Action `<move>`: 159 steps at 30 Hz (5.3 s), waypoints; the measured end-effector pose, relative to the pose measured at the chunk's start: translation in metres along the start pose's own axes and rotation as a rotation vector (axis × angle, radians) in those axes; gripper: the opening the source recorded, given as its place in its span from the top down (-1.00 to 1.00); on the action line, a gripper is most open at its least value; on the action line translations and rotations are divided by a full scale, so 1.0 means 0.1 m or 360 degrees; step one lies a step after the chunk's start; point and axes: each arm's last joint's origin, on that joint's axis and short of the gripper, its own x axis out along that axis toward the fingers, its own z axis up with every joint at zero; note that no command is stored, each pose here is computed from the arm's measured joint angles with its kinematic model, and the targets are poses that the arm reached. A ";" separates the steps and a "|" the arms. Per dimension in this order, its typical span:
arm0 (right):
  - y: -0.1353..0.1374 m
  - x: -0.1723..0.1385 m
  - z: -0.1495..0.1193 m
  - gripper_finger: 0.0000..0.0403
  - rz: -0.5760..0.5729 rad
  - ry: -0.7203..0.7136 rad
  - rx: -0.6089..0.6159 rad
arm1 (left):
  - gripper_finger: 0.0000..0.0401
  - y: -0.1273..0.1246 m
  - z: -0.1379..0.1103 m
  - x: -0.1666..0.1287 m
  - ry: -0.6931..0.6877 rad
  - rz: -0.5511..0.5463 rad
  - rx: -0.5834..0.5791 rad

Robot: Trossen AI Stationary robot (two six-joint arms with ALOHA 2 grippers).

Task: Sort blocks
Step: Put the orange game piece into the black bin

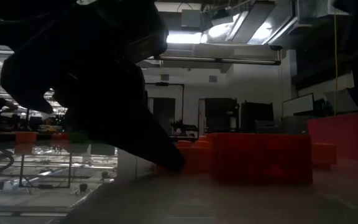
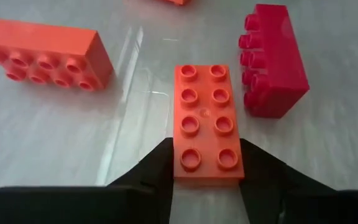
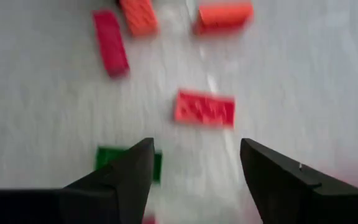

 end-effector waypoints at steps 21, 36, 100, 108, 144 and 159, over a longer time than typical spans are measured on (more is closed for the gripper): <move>0.17 -0.08 0.40 -0.17 -0.0397 -0.0799 -0.0985 | 0.36 0.46 1.16 -0.89 -0.0486 -0.0468 -0.0266; 0.00 0.04 0.79 -0.17 -0.0237 -0.0892 -0.1115 | 0.34 0.44 1.20 -0.90 -0.0556 -0.0578 -0.0210; -3.18 0.21 0.60 0.45 -0.0964 0.0709 0.0184 | 0.01 0.28 0.22 -1.11 0.0951 -0.0411 -0.0095; -3.75 0.20 0.47 0.43 -0.0824 0.0608 0.0598 | 0.01 0.11 0.12 -1.22 0.0999 -0.0423 -0.0181; -4.02 0.16 0.34 -0.27 -0.0650 0.0518 0.0935 | 0.01 0.04 -0.24 -1.31 0.0910 -0.0152 -0.0127; -4.01 0.17 0.35 -0.27 -0.0592 0.0495 0.0953 | 0.01 0.11 -0.42 -1.22 0.0860 -0.0199 -0.0156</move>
